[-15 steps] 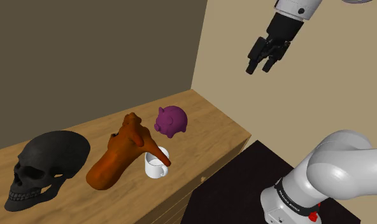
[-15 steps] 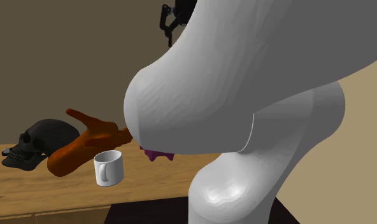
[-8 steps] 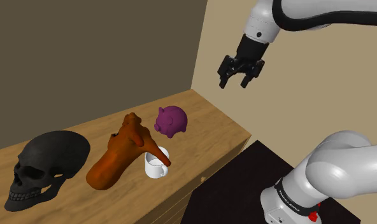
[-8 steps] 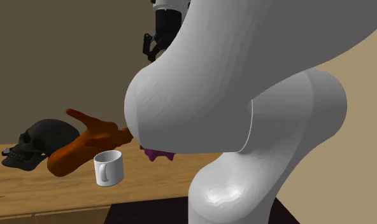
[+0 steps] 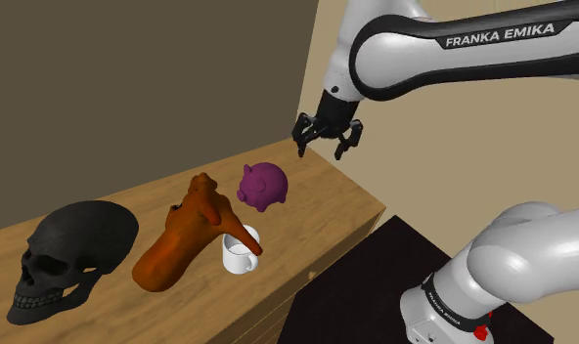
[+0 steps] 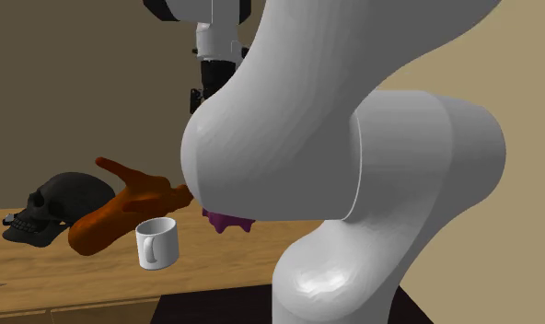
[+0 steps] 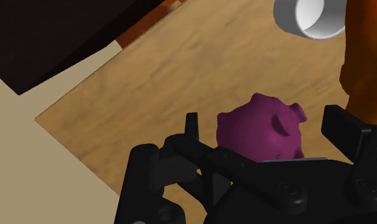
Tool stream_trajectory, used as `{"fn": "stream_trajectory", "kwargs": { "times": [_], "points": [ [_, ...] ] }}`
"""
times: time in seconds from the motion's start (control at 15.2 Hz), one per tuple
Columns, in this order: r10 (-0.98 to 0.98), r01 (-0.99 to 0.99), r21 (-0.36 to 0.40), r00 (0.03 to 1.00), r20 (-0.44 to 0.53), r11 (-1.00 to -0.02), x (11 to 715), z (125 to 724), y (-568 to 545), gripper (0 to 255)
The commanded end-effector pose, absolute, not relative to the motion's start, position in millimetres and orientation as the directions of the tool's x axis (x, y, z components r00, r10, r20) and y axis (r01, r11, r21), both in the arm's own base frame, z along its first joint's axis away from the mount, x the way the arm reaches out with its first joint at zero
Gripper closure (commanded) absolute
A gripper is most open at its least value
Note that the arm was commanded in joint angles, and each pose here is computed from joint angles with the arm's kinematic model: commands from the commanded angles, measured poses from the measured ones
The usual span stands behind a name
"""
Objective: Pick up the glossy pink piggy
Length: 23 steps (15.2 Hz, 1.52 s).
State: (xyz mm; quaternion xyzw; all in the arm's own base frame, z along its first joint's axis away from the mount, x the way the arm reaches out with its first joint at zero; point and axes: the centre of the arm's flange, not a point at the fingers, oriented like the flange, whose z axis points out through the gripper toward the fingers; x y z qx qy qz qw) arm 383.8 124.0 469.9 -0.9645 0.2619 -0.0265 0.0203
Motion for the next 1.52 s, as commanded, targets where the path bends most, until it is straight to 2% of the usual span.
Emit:
{"fn": "stream_trajectory", "kwargs": {
  "times": [0.0, 0.66, 1.45],
  "points": [
    [-0.56, -0.558, -0.052, 0.828, 0.036, -0.828, 400, 449, 138, 0],
    [-0.774, -0.773, -0.032, 0.633, 0.018, -0.633, 479, 353, 187, 0],
    [-0.944, -0.944, -0.002, 0.33, 0.005, -0.33, 585, 234, 214, 0]
  ]
}}
